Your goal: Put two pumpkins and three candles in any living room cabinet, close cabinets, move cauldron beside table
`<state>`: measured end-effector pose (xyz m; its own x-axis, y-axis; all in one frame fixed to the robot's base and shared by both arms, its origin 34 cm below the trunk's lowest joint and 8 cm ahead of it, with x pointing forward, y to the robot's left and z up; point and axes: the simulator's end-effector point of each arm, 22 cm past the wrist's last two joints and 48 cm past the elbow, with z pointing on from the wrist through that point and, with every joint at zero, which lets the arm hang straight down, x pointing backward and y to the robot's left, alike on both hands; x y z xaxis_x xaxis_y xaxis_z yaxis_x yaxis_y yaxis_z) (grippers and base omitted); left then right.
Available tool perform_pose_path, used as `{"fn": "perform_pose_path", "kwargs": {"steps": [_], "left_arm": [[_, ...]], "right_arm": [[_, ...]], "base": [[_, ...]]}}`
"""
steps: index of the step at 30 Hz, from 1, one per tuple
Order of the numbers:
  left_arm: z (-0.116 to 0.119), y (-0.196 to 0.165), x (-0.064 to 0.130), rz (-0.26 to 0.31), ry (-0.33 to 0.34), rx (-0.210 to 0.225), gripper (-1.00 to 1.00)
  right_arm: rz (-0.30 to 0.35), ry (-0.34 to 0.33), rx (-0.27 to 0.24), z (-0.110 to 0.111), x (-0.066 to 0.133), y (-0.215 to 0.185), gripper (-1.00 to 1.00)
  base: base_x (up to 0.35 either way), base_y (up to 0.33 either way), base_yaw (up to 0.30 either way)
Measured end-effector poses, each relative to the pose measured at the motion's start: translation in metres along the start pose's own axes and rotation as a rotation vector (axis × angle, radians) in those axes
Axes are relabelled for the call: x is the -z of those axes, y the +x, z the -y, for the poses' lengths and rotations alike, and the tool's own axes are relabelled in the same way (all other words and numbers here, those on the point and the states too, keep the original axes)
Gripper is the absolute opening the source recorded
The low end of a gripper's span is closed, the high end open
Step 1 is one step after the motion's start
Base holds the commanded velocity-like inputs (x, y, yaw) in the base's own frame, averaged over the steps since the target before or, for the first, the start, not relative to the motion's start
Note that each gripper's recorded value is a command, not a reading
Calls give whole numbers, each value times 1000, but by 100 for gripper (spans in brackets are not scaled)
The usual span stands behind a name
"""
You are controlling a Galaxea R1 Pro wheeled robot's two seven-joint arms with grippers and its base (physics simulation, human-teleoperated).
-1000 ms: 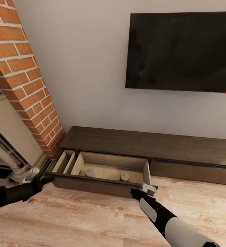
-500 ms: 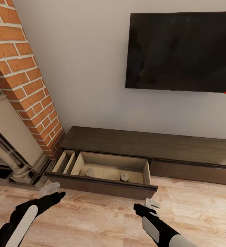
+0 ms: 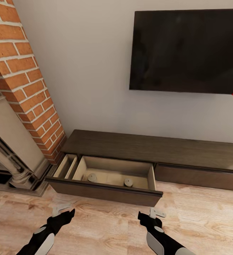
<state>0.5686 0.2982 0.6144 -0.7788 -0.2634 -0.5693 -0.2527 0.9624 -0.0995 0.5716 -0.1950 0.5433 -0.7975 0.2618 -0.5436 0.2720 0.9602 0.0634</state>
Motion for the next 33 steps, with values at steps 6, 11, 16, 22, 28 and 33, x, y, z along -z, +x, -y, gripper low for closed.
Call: {"fn": "perform_pose_path", "kwargs": {"steps": [6,11,16,22,28,33], "left_arm": [[4,6,-2,0,8,-10,100],[4,4,-1,4,8,-11,100],[3,2,0,8,9,-10,100],[2,2,0,8,6,-11,100],[1,2,0,8,5,-12,100],[1,3,0,8,6,-11,100]], "right_arm": [[1,-4,-2,-1,-1,1,100],[3,-8,-3,-3,0,0,100],[6,-9,-3,-3,0,-2,100],[6,-9,-3,-3,0,-2,100],[4,-14,2,-5,0,-1,100],[5,-32,26,-10,1,0,100]], "base": [[0,0,-4],[0,113,-157],[0,265,-163],[0,286,-23],[-68,254,-2],[-32,63,0]]}}
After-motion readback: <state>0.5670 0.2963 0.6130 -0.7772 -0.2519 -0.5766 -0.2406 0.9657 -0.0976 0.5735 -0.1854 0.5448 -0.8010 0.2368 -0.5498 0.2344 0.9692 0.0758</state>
